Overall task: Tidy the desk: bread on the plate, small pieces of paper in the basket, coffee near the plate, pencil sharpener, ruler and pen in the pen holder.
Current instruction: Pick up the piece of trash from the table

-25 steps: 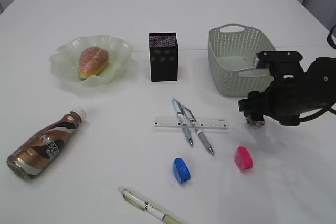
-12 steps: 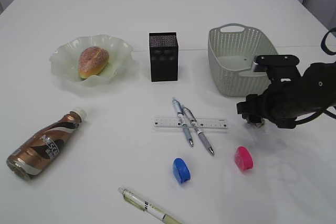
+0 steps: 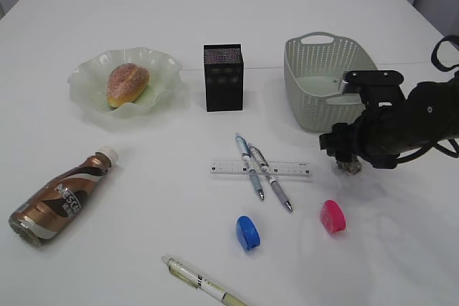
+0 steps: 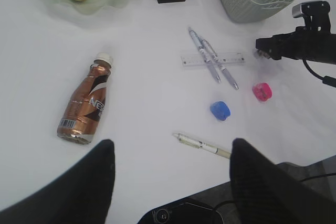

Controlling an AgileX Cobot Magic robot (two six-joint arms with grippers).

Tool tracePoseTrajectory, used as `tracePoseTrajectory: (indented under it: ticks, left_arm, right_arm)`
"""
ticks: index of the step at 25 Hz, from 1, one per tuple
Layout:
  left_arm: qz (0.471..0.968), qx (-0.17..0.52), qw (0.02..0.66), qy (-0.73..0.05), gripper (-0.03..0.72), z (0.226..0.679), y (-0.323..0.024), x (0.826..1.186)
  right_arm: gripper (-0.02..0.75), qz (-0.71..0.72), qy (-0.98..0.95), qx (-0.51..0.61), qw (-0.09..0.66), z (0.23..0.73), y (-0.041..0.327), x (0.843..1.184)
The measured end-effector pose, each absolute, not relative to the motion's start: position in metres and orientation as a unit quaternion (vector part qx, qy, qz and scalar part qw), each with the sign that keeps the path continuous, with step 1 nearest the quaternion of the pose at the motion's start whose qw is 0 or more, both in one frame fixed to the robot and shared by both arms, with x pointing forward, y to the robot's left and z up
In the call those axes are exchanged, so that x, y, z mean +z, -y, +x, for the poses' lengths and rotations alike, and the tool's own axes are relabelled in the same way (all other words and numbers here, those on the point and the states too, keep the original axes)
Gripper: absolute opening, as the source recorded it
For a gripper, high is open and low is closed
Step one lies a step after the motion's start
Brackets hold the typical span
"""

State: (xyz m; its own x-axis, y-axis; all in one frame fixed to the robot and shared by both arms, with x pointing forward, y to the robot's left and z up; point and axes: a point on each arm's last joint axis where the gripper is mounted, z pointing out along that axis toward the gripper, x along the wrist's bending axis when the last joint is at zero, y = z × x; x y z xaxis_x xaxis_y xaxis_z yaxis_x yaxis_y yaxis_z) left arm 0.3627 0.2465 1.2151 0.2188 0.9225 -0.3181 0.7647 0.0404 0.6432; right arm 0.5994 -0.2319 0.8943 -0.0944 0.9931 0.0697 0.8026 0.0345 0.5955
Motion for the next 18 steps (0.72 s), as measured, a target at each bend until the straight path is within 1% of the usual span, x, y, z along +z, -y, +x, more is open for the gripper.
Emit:
tracePoseTrajectory:
  ticks: [9,14,18]
  left_arm:
    - [0.685,0.104,0.375,-0.616,0.498,0.363,-0.246,1.215]
    - [0.685,0.103,0.376,-0.616,0.498,0.363,-0.246,1.215]
    - [0.685,0.103,0.376,-0.616,0.498,0.363,-0.246,1.215]
  right_arm:
    - [0.489,0.646,-0.694,0.255,0.187,0.6,0.232,0.895]
    - [0.489,0.65,-0.698,0.242,0.177,0.599,0.232,0.886]
    - [0.489,0.65,-0.699,0.241,0.176,0.599,0.232,0.885]
